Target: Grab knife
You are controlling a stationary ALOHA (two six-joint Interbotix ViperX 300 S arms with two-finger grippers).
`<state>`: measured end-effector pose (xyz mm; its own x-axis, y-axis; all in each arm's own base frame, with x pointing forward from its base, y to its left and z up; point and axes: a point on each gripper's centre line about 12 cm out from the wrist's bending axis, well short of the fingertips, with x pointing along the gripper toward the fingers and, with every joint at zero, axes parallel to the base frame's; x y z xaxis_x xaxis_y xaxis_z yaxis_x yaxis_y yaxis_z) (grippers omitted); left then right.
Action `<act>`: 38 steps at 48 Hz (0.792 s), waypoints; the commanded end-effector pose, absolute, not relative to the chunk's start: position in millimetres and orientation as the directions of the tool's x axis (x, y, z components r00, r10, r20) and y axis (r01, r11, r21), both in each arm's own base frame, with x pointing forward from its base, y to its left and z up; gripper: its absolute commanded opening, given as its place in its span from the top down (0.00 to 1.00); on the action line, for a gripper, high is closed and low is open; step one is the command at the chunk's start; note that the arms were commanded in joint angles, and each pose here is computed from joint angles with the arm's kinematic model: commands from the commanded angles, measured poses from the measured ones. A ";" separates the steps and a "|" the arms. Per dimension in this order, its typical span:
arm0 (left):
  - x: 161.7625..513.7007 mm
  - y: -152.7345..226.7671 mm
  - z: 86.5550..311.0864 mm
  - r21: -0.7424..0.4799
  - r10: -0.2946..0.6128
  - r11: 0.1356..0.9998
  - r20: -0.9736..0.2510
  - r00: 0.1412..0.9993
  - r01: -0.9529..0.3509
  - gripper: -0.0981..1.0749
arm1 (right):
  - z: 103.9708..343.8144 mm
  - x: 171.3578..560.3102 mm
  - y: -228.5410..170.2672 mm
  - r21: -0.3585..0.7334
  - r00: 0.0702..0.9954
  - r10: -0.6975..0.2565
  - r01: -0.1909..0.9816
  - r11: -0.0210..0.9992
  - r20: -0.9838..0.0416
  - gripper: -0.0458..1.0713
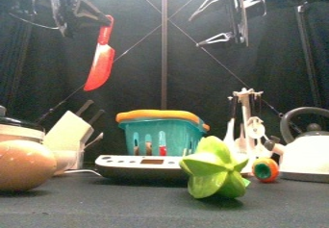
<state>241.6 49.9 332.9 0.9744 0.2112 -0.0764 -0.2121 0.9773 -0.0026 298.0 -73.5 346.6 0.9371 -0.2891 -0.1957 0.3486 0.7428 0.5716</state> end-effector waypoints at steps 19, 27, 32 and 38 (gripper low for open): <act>273.3 32.5 335.8 0.006 0.121 0.993 -0.136 0.983 -0.122 0.51 | 349.5 278.3 -30.0 0.574 0.881 -0.315 0.470 0.671 -0.353 0.08; 284.2 26.0 331.3 0.015 0.095 0.995 -0.157 0.983 -0.094 0.51 | 348.0 278.6 -19.1 0.515 0.854 -0.268 0.489 0.704 -0.446 0.08; 294.2 21.8 327.9 0.018 0.078 0.997 -0.177 0.981 -0.076 0.51 | 347.8 284.0 -9.7 0.487 0.887 -0.193 0.399 0.777 -0.419 0.08; 309.1 16.4 323.9 0.037 0.056 0.998 -0.206 0.977 -0.049 0.51 | 333.6 292.3 -2.3 0.531 0.905 -0.120 0.343 0.775 -0.409 0.08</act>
